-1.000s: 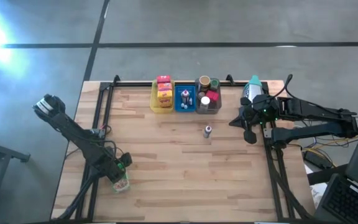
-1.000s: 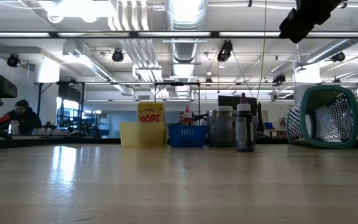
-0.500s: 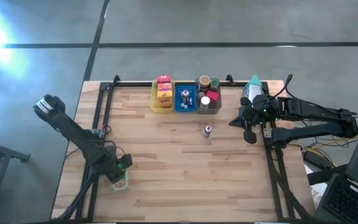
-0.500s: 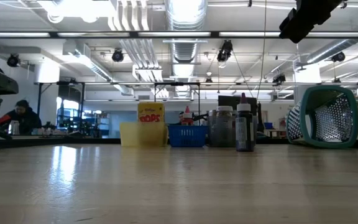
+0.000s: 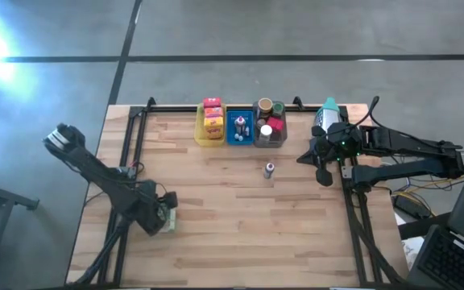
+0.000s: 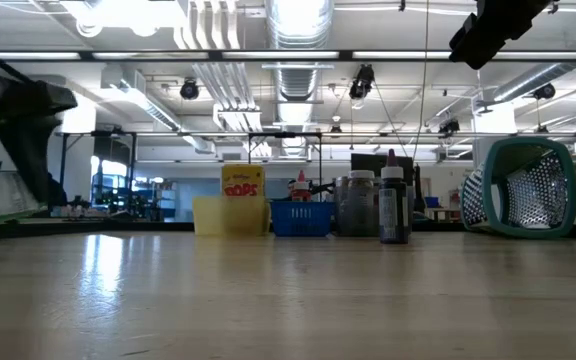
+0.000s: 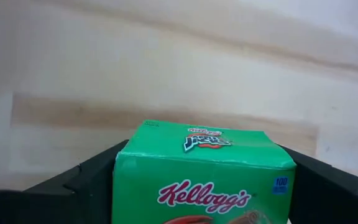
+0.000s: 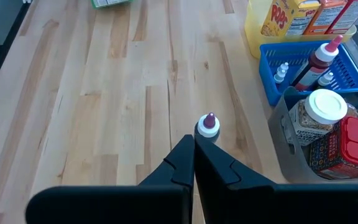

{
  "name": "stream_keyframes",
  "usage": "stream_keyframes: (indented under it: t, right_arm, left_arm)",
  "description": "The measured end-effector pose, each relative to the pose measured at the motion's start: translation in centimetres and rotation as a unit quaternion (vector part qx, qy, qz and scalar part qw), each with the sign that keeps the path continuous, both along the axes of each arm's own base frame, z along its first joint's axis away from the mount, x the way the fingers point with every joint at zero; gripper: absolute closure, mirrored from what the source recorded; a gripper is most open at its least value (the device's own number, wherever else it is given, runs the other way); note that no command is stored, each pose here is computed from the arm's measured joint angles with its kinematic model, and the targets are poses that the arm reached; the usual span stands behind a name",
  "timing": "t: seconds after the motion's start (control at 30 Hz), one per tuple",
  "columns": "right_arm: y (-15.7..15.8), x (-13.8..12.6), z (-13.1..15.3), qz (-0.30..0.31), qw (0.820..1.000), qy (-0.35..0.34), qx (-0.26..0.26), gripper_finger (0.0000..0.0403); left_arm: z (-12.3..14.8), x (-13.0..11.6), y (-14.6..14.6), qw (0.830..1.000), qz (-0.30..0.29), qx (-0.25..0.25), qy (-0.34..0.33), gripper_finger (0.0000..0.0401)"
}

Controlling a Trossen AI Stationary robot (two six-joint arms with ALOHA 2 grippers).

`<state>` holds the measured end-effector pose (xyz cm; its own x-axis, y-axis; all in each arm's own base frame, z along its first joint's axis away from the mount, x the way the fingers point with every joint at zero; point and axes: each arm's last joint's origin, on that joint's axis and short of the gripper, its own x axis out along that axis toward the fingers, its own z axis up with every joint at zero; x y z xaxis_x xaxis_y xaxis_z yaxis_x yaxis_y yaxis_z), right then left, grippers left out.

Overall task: Pick & Place Kitchen Items
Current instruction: Put the green cereal box into the yellow bin

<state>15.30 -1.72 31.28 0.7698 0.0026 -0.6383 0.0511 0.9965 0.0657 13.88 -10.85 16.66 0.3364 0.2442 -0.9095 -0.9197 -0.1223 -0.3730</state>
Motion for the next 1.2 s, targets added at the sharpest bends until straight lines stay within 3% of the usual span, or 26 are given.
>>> stream_keyframes:
  t: [0.27, 0.57, 0.83, 1.13, 1.2]
  right_arm:
    - [0.0, 0.0, 0.0, 0.0, 1.0, 0.0, 0.0, 0.0394]
    - [0.0, 0.0, 0.0, 0.0, 1.0, 0.0, 0.0, 0.0394]
    - [0.0, 0.0, 0.0, 0.0, 1.0, 0.0, 0.0, 0.0394]
    - [0.0, 0.0, 0.0, 0.0, 1.0, 0.0, 0.0, 0.0394]
    - [0.0, 0.0, 0.0, 0.0, 1.0, 0.0, 0.0, 0.0394]
  left_arm:
    - [1.2, 3.7, 0.6, 0.99, -0.021, 0.136, 0.029, 0.0048]
    - [2.6, 9.5, 2.3, 0.955, -0.028, 0.293, 0.027, 0.0048]
    - [4.7, 14.5, 4.6, 0.896, -0.016, 0.442, 0.039, 0.0048]
    - [5.8, 18.8, 7.7, 0.8, 0.037, 0.593, 0.077, 0.0048]
    - [5.5, 19.4, 8.6, 0.788, 0.052, 0.608, 0.086, 0.0048]
